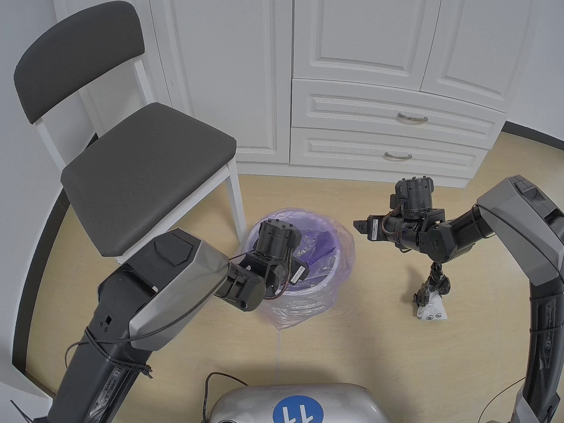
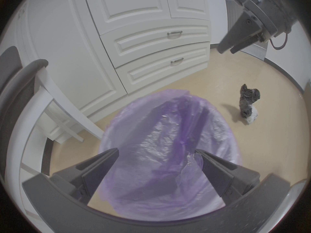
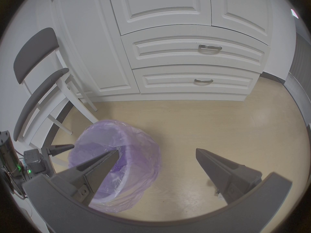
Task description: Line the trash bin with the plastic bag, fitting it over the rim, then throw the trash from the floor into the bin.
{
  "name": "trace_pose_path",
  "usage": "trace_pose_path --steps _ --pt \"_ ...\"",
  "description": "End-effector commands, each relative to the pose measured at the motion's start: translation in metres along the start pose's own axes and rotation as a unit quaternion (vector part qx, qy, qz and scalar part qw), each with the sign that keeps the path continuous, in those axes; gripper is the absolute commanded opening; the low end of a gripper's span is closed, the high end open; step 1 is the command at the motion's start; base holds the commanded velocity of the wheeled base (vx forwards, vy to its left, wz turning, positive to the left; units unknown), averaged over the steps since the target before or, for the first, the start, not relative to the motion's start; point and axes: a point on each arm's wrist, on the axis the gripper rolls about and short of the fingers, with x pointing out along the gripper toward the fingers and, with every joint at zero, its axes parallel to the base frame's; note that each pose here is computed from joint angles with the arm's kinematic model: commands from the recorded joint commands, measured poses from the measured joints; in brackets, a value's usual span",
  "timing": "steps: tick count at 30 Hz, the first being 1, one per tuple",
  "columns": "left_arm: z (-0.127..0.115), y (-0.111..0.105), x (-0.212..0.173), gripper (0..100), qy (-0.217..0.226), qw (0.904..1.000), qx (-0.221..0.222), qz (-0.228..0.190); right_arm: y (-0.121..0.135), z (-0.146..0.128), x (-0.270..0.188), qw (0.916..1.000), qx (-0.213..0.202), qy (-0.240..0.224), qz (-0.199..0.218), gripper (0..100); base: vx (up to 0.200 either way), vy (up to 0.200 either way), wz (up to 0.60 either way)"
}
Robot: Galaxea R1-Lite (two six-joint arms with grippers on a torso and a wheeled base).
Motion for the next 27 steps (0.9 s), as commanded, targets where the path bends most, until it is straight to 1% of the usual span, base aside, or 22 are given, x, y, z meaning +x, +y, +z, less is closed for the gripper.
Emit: trace_pose_path --steps 1,4,5,7,8,9,10,13,16,18,21,22,23,25,26,27 --pt "0.018 -0.020 -0.004 100 0.002 0.9996 -0.017 -0.021 0.000 0.001 0.000 1.0000 0.001 -0.002 0.001 100 0.000 0.000 0.00" --pt "0.024 -0.020 -0.002 100 -0.002 0.9998 -0.018 -0.012 0.000 -0.001 0.000 1.0000 0.001 0.000 0.000 100 0.000 0.000 0.00" --pt "0.027 -0.016 0.003 100 -0.004 0.9998 -0.019 0.004 0.000 -0.001 0.001 1.0000 0.001 0.000 -0.001 100 0.000 0.000 0.00" --pt "0.025 -0.012 0.013 100 0.003 0.9996 -0.014 0.025 0.000 -0.001 0.001 1.0000 0.001 0.000 0.000 100 0.000 0.000 0.00" --pt "0.025 -0.006 0.018 100 0.006 0.9991 -0.010 0.041 0.000 -0.001 0.001 1.0000 0.001 0.000 -0.001 100 0.000 0.000 0.00" --pt "0.022 -0.002 0.023 100 0.010 0.9986 -0.009 0.052 0.000 -0.001 0.001 1.0000 0.001 0.000 0.000 100 0.000 0.000 0.00" --pt "0.010 0.003 0.029 100 0.027 0.9976 0.001 0.064 0.000 0.000 0.000 1.0000 0.001 -0.001 0.000 100 0.000 0.000 0.00" --pt "-0.001 0.014 0.037 100 0.040 0.9959 0.027 0.077 0.000 0.001 0.000 1.0000 0.001 -0.003 0.001 100 0.000 0.000 0.00" --pt "-0.008 0.018 0.041 100 0.045 0.9950 0.035 0.082 0.000 0.001 0.001 1.0000 0.001 -0.004 -0.001 100 0.000 0.000 0.00" --pt "-0.014 0.019 0.045 100 0.044 0.9945 0.037 0.087 0.000 0.002 0.001 1.0000 0.002 -0.005 0.000 100 0.000 0.000 0.00" --pt "-0.024 0.030 0.053 100 0.038 0.9899 0.057 0.124 -0.001 0.002 0.001 1.0000 0.004 -0.006 -0.001 100 0.000 0.000 0.00" --pt "-0.024 0.030 0.053 100 0.038 0.9899 0.057 0.124 -0.001 0.002 0.001 1.0000 0.004 -0.006 -0.001 100 0.000 0.000 0.00" --pt "-0.028 0.038 0.058 100 0.022 0.9861 0.064 0.152 -0.001 0.002 0.002 0.9999 0.003 -0.010 0.000 100 0.000 0.000 0.00" --pt "-0.033 0.044 0.062 100 0.006 0.9836 0.065 0.168 0.000 0.001 0.003 0.9998 0.003 -0.018 0.002 100 0.000 0.000 0.00" --pt "-0.033 0.044 0.062 100 0.005 0.9836 0.065 0.168 0.000 0.001 0.004 0.9998 0.003 -0.018 0.002 100 0.000 0.000 0.00" --pt "-0.035 0.047 0.064 100 -0.006 0.9827 0.059 0.175 0.000 -0.001 0.005 0.9997 0.004 -0.024 0.003 100 0.000 0.000 0.00"
